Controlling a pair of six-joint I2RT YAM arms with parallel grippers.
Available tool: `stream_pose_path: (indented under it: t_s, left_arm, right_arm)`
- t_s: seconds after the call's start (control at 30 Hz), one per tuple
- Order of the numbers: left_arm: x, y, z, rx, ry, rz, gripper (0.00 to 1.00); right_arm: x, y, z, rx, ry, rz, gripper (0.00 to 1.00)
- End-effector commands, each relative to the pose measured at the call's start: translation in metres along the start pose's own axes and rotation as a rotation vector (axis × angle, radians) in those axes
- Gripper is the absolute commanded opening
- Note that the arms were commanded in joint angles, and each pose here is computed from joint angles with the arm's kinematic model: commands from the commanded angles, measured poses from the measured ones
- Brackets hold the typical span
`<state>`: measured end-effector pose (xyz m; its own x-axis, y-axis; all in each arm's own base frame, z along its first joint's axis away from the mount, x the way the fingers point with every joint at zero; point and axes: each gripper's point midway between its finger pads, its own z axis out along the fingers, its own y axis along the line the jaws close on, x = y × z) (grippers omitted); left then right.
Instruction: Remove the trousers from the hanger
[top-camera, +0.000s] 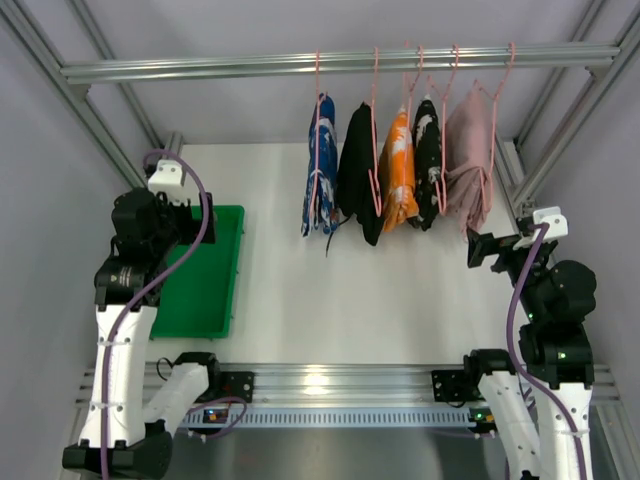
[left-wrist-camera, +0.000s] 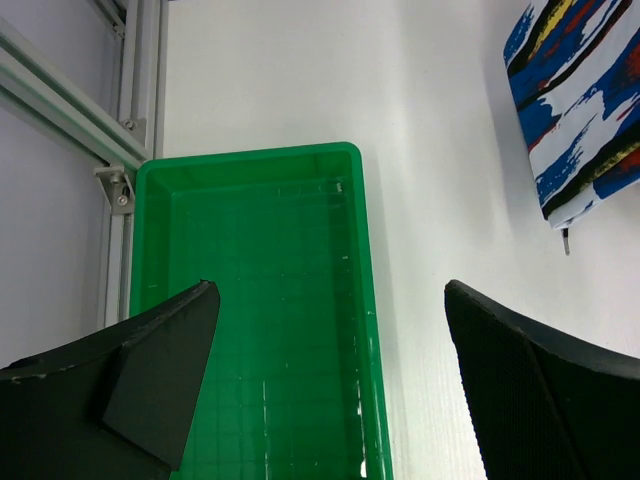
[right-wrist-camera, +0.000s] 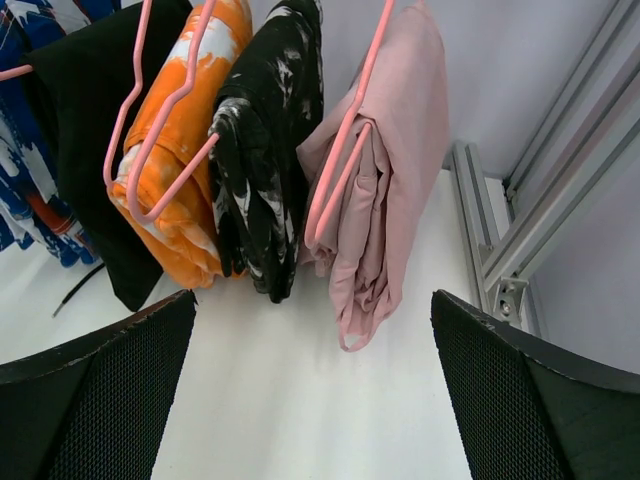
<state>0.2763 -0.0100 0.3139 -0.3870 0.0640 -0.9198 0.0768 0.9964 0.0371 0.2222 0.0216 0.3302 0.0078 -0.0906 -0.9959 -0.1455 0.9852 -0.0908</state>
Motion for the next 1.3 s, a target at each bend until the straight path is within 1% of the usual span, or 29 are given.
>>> stream_pose_path:
  t_s: [0.0,0.07,0.17,0.2,0.3,0.33,0.37,0.4,0.43,0.47,0.5,0.53,0.57,0.6,0.63,0.67,0.7,0.77,0.8,0.93,1.1,1.17,1.27]
  left_arm:
    - [-0.014,0.003,-0.007,-0.017,-0.054,-0.025,0.99]
    - [-0.015,0.004,-0.006,-0.029,-0.06,-0.041,0.99]
    - [-0.025,-0.009,-0.009,0.045,-0.093,-0.047,0.99]
    - [-0.031,-0.025,-0.012,0.129,-0.111,-0.076,0.99]
    - [-0.049,-0.052,-0.015,0.285,-0.131,-0.137,0.99]
    - [-0.051,-0.069,-0.01,0.376,-0.095,-0.199,0.99]
    - [-0.059,-0.078,-0.012,0.429,-0.091,-0.229,0.99]
    - [-0.068,-0.088,-0.012,0.485,-0.092,-0.291,0.99]
    - [-0.069,-0.105,-0.009,0.597,-0.055,-0.325,0.99]
    - [-0.073,-0.113,-0.01,0.652,-0.047,-0.354,0.97]
    - [-0.076,-0.121,-0.009,0.701,-0.022,-0.439,0.96]
    - [-0.091,-0.129,-0.007,0.776,-0.068,-0.446,0.95]
    - [-0.096,-0.131,-0.003,0.795,-0.081,-0.473,0.95]
    - [-0.097,-0.136,0.001,0.818,-0.064,-0.532,0.94]
    - [-0.108,-0.142,0.006,0.855,-0.102,-0.525,0.93]
    - [-0.111,-0.147,0.01,0.878,-0.104,-0.53,0.9]
    - [-0.114,-0.153,0.012,0.9,-0.097,-0.542,0.88]
    - [-0.122,-0.172,0.016,0.957,-0.093,-0.52,0.85]
    - [-0.12,-0.186,0.018,0.988,-0.076,-0.499,0.81]
    - [-0.12,-0.215,0.019,1.046,-0.059,-0.468,0.73]
    - [-0.125,-0.229,0.025,1.101,-0.046,-0.504,0.68]
    - [-0.128,-0.231,0.023,1.128,-0.047,-0.509,0.65]
    - [-0.132,-0.236,0.02,1.169,-0.044,-0.524,0.64]
  right_arm:
    - [-0.011,0.0,-0.003,0.0,-0.036,0.015,0.99]
    - [-0.011,0.0,-0.003,0.004,-0.034,0.031,0.99]
    - [-0.014,0.001,-0.005,0.005,-0.034,0.059,0.99]
    - [-0.017,0.002,-0.006,0.003,-0.039,0.064,1.0]
    - [-0.024,0.004,-0.01,-0.005,-0.045,0.077,0.99]
    - [-0.025,0.004,-0.011,-0.008,-0.042,0.077,0.99]
    - [-0.028,0.005,-0.013,-0.014,-0.041,0.077,0.99]
    - [-0.029,0.005,-0.013,-0.015,-0.04,0.079,0.99]
    - [-0.03,0.005,-0.014,-0.015,-0.039,0.077,0.99]
    - [-0.03,0.005,-0.014,-0.015,-0.037,0.078,0.99]
    - [-0.03,0.005,-0.014,-0.015,-0.032,0.079,0.99]
    - [-0.031,0.005,-0.014,-0.015,-0.03,0.079,0.99]
    - [-0.032,0.005,-0.015,-0.015,-0.029,0.079,0.99]
    - [-0.031,0.005,-0.014,-0.017,-0.02,0.081,0.99]
    - [-0.032,0.006,-0.014,-0.019,-0.02,0.081,1.0]
    - [-0.033,0.007,-0.014,-0.025,-0.023,0.08,0.99]
    - [-0.033,0.006,-0.014,-0.025,-0.019,0.081,0.99]
    - [-0.035,0.007,-0.013,-0.026,-0.02,0.081,0.99]
    - [-0.035,0.006,-0.012,-0.028,-0.016,0.077,1.0]
    - [-0.038,0.005,-0.01,-0.022,-0.016,0.072,0.99]
    - [-0.04,0.005,-0.006,-0.028,-0.015,0.073,1.0]
    - [-0.04,0.005,-0.006,-0.028,-0.015,0.073,0.99]
    - [-0.037,0.005,-0.004,-0.028,-0.009,0.072,1.0]
